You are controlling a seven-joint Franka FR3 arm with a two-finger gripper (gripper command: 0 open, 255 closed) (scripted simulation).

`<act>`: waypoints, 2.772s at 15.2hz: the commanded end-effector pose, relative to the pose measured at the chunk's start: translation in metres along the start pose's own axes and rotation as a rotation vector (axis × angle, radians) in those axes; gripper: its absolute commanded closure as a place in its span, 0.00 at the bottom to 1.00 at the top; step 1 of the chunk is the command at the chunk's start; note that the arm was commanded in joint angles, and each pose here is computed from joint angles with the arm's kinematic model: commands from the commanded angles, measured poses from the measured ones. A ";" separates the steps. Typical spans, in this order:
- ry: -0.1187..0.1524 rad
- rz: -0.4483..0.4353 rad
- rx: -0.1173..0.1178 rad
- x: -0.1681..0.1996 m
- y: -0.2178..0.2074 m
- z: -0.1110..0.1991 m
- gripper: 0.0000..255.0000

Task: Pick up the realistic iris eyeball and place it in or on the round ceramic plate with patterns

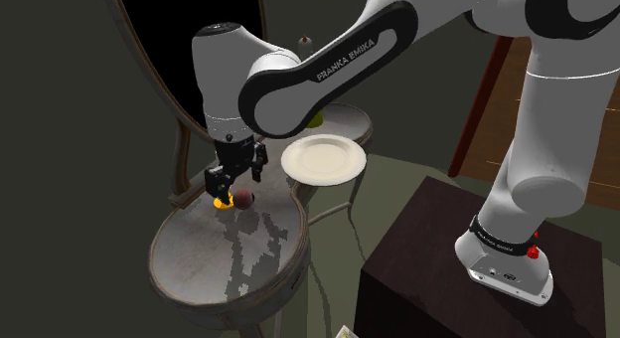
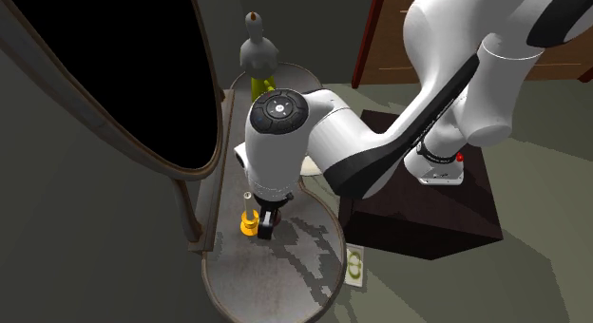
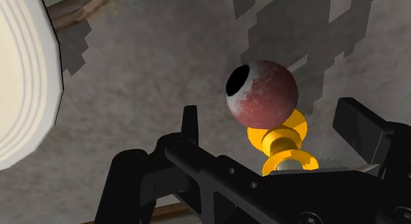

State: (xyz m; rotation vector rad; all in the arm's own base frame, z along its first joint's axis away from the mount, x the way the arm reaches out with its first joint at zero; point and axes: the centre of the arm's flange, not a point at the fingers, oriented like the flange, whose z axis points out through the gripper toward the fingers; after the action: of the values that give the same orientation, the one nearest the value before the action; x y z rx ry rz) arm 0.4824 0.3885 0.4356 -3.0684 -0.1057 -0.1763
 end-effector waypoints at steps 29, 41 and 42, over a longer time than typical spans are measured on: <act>0.000 0.000 0.000 0.005 -0.003 -0.029 1.00; 0.000 0.000 0.000 -0.003 0.045 -0.074 1.00; 0.000 0.000 0.000 -0.006 0.058 -0.076 1.00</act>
State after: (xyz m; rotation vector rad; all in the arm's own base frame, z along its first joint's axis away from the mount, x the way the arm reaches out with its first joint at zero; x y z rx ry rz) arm 0.4761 0.3392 0.5087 -3.0692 -0.1047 -0.1774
